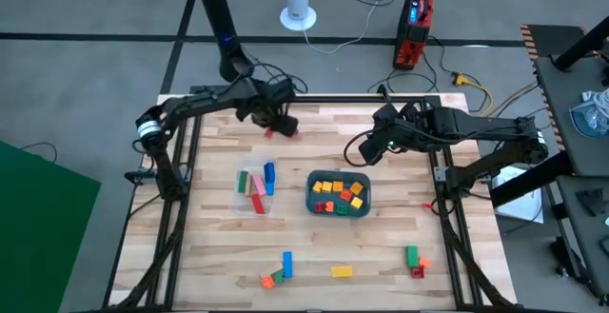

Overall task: Sort blocks by size
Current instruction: Put the orange rectangular block into the transparent bin

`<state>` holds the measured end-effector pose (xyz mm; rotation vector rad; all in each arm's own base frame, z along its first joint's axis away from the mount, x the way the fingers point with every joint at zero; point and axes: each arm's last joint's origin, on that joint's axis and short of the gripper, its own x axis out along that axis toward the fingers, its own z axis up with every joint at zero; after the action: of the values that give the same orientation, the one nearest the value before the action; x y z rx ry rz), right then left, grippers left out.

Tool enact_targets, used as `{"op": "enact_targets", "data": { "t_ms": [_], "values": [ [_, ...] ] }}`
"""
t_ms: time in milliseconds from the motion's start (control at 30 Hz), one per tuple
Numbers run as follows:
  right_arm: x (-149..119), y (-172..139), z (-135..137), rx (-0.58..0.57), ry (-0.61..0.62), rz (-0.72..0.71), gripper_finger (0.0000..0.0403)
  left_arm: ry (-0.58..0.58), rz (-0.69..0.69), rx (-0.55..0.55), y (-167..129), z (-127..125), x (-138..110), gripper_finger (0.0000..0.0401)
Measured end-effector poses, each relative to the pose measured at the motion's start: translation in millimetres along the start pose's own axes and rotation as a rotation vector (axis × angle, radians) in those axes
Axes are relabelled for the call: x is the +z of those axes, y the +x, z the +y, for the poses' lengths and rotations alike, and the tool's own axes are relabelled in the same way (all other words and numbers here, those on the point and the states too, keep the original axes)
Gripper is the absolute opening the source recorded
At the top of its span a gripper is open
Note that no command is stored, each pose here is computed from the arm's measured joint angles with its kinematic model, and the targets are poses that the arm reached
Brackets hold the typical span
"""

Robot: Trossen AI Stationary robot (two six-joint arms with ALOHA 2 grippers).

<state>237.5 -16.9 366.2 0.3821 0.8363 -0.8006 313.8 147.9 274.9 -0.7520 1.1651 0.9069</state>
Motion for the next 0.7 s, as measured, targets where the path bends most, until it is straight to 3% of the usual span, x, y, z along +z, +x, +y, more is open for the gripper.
{"op": "enact_targets", "data": {
  "t_ms": [167,367,533,700],
  "values": [
    [-1,0,1,0.009,0.028,0.008,0.0176,0.057,0.051,0.01,-37,-11,-45,0.0095],
    [-3,5,5,0.013,0.015,0.034,0.0185,0.003,0.025,-0.03,-65,-13,-102,0.0095],
    [-6,14,12,0.031,0.01,0.082,0.0193,-0.045,0.019,-0.051,-51,-8,-133,0.0095],
    [-10,25,23,0.029,-0.016,0.129,0.02,-0.084,0.005,-0.089,-21,-10,-145,0.0095]
  ]
}}
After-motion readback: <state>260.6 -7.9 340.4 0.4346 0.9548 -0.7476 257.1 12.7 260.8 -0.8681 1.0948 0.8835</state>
